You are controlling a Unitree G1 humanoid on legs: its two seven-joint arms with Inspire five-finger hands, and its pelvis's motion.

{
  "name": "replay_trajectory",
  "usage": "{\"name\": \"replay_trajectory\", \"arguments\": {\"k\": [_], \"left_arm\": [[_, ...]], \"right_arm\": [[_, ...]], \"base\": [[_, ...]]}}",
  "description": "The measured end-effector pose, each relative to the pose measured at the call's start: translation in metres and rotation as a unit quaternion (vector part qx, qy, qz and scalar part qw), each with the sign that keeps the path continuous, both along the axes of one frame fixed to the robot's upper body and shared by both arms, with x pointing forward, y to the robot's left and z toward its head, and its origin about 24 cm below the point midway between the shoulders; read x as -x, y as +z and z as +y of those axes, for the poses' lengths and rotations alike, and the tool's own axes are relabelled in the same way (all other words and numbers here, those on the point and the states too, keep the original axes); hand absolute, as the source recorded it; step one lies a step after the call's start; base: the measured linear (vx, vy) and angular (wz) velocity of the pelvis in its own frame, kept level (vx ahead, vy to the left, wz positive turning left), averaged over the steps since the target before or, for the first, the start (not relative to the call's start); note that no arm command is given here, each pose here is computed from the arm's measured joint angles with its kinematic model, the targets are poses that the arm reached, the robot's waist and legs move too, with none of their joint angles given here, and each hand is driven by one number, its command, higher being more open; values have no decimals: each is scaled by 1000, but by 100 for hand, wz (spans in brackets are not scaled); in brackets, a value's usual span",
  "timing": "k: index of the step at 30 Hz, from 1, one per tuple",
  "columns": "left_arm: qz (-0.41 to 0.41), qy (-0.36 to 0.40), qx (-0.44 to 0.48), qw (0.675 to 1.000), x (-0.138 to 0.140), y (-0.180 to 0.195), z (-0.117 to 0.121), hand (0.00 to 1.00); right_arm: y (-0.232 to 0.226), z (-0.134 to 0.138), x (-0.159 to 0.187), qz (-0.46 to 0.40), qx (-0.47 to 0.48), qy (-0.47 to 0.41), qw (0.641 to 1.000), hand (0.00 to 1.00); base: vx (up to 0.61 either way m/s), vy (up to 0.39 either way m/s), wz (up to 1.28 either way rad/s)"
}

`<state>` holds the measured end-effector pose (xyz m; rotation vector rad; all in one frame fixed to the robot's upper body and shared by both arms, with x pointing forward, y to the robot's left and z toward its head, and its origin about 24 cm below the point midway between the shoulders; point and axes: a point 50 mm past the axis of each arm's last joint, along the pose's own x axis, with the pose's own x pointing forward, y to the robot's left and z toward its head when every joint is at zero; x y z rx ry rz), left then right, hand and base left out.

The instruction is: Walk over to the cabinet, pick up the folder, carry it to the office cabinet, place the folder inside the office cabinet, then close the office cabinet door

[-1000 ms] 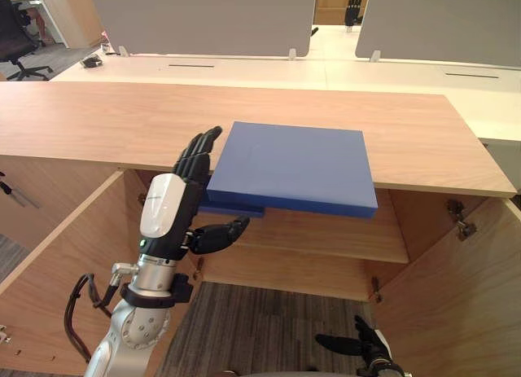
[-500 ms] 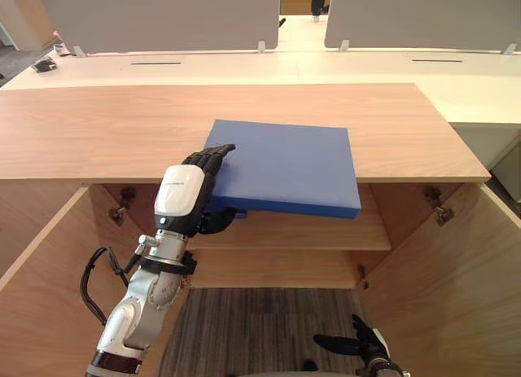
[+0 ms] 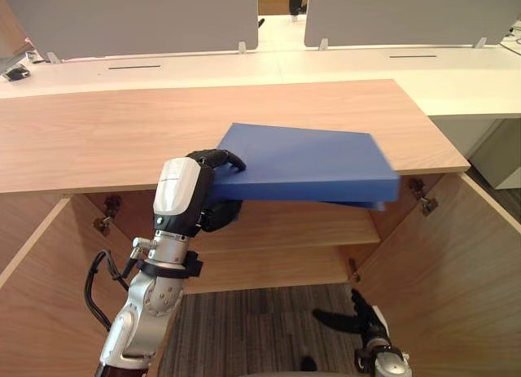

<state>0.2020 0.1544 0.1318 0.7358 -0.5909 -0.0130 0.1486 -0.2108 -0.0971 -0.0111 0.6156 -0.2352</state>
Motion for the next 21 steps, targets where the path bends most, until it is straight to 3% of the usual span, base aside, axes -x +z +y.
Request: {"name": "replay_trajectory", "arguments": {"k": [6, 12, 18, 19, 21], "left_arm": [[54, -74, 157, 983, 22, -2, -1, 0], [118, -144, 354, 917, 38, -10, 15, 0], [168, -223, 455, 846, 41, -18, 14, 0], [190, -265, 499, 803, 41, -21, 10, 0], [202, -272, 505, 794, 40, -25, 6, 0]], "right_arm": [[65, 0, -21, -177, -45, -40, 982, 100], [127, -7, -20, -325, -100, -39, 939, 100], [191, -3, -40, -471, -134, 47, 871, 100], [221, 8, -61, -518, -133, 131, 835, 100], [223, 14, -63, -516, -136, 156, 831, 100]], "base": [[-43, -22, -6], [-23, -13, -13], [-48, -31, -8], [-130, -116, 3], [-155, -127, 7]]}}
